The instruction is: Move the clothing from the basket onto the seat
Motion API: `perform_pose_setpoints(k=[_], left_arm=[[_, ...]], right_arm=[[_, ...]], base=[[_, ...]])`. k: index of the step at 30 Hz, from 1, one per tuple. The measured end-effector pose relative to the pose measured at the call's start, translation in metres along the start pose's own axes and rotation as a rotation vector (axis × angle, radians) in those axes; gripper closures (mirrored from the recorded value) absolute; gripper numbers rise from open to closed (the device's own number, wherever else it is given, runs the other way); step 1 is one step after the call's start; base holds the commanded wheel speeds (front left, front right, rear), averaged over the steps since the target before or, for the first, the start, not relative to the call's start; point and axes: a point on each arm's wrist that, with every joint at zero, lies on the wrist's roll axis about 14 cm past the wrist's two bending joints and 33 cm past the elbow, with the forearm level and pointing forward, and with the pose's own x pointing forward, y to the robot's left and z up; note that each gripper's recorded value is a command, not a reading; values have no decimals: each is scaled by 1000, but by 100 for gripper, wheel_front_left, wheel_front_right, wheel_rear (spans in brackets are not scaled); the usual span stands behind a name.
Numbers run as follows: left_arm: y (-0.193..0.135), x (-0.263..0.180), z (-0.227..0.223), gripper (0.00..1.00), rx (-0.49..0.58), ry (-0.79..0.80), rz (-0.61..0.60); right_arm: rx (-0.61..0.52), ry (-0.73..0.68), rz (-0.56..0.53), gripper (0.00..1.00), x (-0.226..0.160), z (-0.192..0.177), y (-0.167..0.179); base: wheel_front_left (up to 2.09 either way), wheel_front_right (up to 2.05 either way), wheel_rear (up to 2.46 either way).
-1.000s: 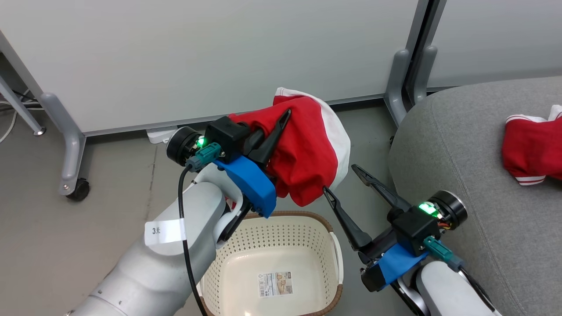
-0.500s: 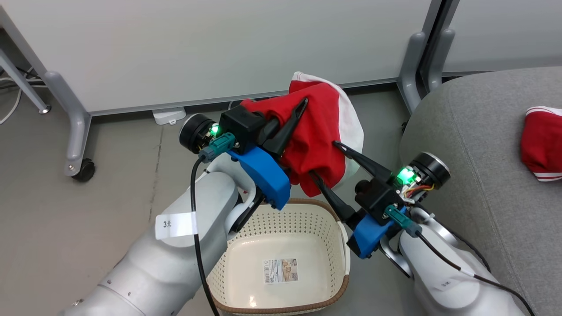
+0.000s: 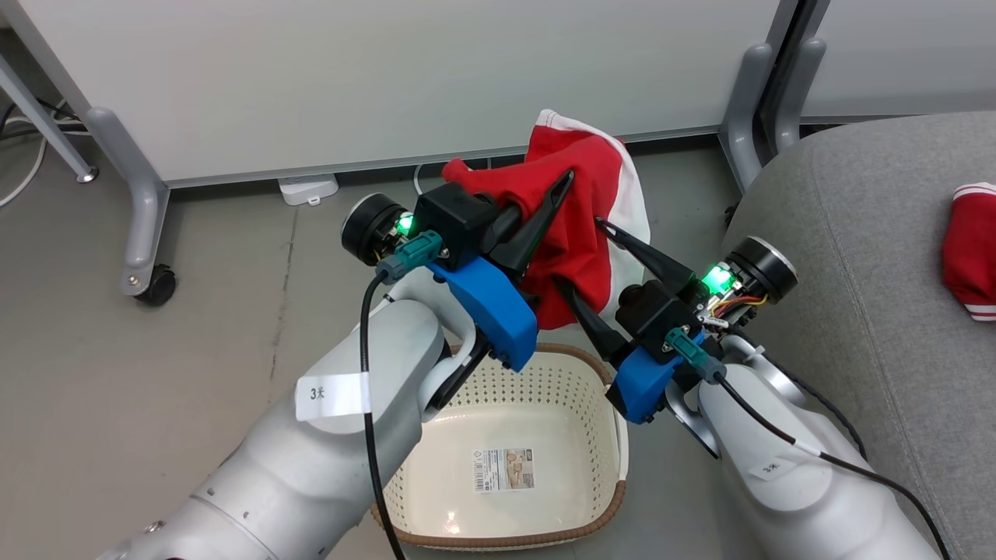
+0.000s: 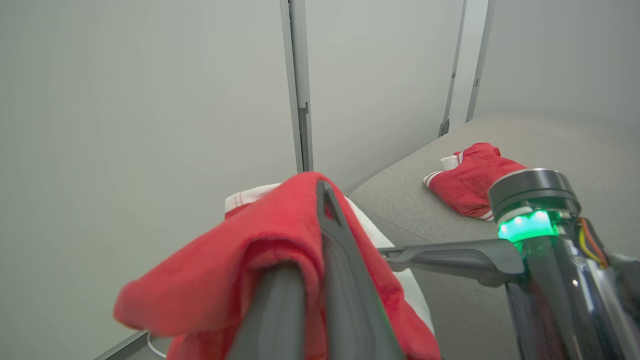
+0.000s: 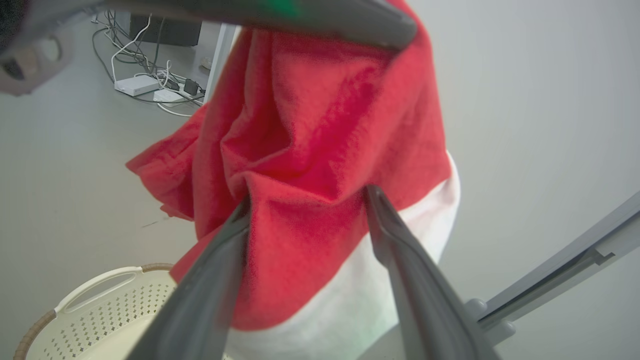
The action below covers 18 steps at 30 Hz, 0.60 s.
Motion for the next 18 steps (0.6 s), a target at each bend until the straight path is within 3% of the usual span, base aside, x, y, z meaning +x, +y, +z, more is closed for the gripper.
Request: perform_pose_setpoints(k=[2, 3, 4, 18], left_arm=[[0, 0, -1, 100, -1, 1, -1], [0, 1, 0, 100, -4, 1, -1], [0, 1, -1, 100, -6, 1, -2], [-1, 2, 0, 100, -3, 5, -7]], right_arm=[[7, 1, -2, 0, 2, 0, 0], [11, 3, -2, 5, 3, 0, 1], [16, 7, -3, 100, 4, -2, 1], [41, 9, -13, 100, 5, 0, 0]], base=[[0, 0, 0], [0, 0, 0], [0, 0, 0], [0, 0, 0]])
